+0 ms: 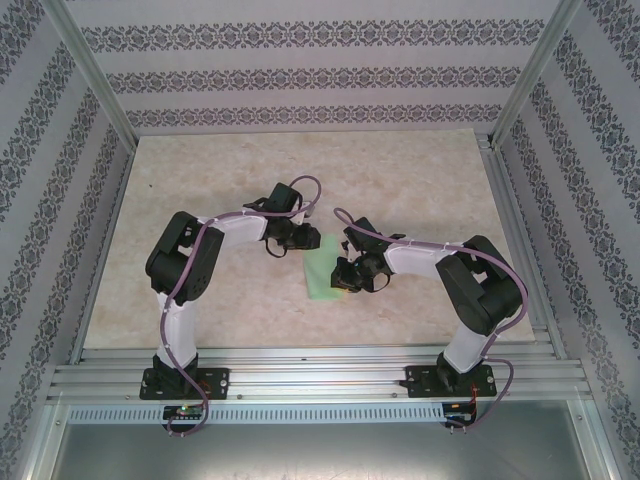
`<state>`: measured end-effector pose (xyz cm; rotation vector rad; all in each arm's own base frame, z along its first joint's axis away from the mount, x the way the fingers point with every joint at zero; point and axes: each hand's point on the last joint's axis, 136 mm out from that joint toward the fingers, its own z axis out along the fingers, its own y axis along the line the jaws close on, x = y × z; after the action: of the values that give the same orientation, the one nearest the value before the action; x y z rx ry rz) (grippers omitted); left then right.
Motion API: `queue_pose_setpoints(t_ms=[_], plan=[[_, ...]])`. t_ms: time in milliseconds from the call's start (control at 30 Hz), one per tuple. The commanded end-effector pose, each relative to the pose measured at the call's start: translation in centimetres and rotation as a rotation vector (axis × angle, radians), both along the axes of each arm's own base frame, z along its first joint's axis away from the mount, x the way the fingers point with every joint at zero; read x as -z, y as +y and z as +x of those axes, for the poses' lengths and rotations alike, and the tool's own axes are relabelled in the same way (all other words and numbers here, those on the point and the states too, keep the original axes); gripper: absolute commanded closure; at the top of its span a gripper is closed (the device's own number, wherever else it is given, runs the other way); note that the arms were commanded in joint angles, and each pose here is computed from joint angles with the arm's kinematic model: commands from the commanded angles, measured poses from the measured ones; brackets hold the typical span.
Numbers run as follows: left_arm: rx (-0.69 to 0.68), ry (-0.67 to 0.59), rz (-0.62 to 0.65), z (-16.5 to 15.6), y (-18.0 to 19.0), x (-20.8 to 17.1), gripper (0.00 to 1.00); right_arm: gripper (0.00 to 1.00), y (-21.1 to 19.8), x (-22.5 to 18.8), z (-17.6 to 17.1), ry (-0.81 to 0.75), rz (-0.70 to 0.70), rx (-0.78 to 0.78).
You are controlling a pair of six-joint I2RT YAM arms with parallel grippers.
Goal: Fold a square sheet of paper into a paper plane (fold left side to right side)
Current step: First fold the square sheet of paper in half at the center of the table, then hold the square sheet of paper at the center of the table.
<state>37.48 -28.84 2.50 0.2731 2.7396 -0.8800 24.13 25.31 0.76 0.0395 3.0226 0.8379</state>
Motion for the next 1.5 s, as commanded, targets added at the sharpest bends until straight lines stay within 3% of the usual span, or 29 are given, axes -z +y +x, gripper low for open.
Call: queue_pose_setpoints(t_ms=[0, 433, 633, 767, 933, 1167, 1467], plan=[[-0.061, -0.053, 0.100, 2.4, 4.3, 2.2, 0.68, 0.86, -4.7, 4.4, -3.2, 0.099, -0.244, -0.006], [-0.077, -0.132, 0.034, 6.6, 5.0, -1.8, 0.65, 0.86, -4.2, 4.0, -2.7, 0.086, -0.226, -0.002], [-0.070, -0.168, -0.078, 4.2, 4.3, -5.4, 0.70, 0.86, -4.1, 3.8, -2.5, 0.079, -0.224, -0.002], [-0.008, -0.125, -0.203, 1.1, 1.8, -6.3, 0.74, 0.86, -3.9, 3.7, -2.4, 0.075, -0.221, -0.004], [0.065, -0.076, -0.202, -1.3, -1.1, -4.4, 0.74, 0.86, -3.9, 3.6, -2.2, 0.070, -0.217, 0.000], [0.036, -0.029, -0.079, -0.8, -0.4, 0.5, 0.74, 0.86, -3.1, 2.8, -1.5, 0.033, -0.178, -0.005], [0.036, 0.013, -0.005, -2.7, 0.7, 3.4, 0.75, 0.84, -0.2, -4.8, 1.7, -0.247, -0.014, -0.059]])
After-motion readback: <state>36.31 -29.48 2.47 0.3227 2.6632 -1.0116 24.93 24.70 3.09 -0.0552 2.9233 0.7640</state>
